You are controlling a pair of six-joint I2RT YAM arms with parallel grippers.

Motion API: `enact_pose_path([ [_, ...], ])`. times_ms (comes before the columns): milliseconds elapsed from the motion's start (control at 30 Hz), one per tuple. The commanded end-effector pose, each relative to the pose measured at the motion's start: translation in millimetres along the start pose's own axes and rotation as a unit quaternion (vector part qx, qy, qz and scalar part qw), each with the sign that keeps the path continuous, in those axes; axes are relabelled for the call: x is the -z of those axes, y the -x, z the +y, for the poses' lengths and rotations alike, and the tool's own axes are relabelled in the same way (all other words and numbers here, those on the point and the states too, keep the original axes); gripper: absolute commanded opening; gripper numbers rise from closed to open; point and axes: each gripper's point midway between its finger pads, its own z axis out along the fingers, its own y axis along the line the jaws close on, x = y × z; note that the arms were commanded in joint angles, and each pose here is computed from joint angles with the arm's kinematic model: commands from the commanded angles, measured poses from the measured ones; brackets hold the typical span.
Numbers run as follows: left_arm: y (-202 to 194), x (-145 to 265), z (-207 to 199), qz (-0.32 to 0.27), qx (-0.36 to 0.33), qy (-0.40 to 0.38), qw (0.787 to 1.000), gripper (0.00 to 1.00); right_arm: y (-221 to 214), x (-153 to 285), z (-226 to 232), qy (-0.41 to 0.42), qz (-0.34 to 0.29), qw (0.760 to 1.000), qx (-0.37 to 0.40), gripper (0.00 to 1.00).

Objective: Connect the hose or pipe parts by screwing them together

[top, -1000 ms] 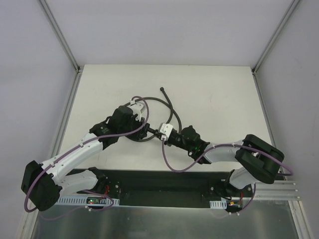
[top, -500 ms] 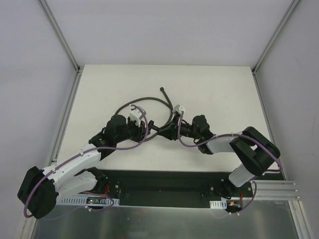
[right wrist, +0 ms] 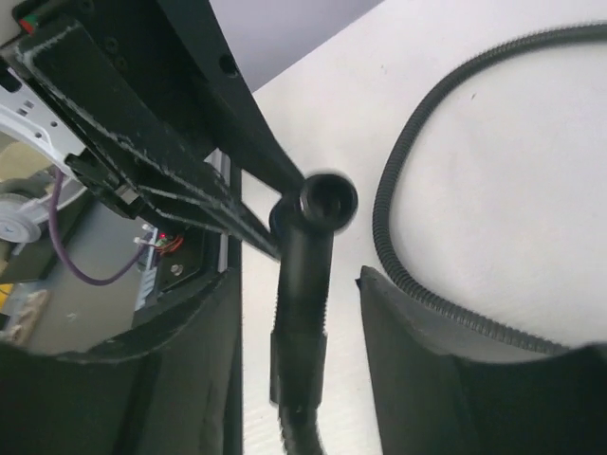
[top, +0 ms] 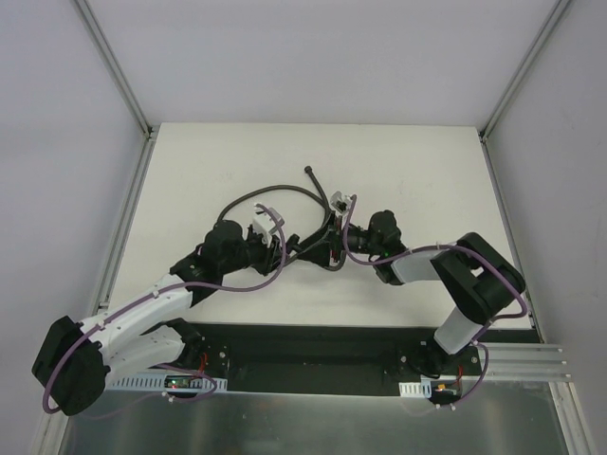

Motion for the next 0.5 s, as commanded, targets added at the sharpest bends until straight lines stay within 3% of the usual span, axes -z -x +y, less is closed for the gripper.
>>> enact_pose_path([
  [0,46,2,-17,-0.023,0.017,-0.016,0.999,0.00,54,2,12,-0.016,-0.097,0.982,0.162,0.62],
  [33,38,2,-12,0.005,0.032,0.000,0.999,0.00,57,7,12,-0.032,-0.101,0.977,0.184,0.72],
  [67,38,3,-11,0.016,0.047,0.011,0.999,0.00,54,10,8,-0.048,-0.097,0.975,0.195,0.75],
  [300,55,18,6,0.060,0.118,0.098,0.986,0.00,46,34,-5,-0.162,-0.059,0.939,0.298,0.80],
  [467,44,28,14,0.112,0.152,0.147,0.971,0.00,47,30,14,-0.203,-0.022,0.862,0.465,0.80],
])
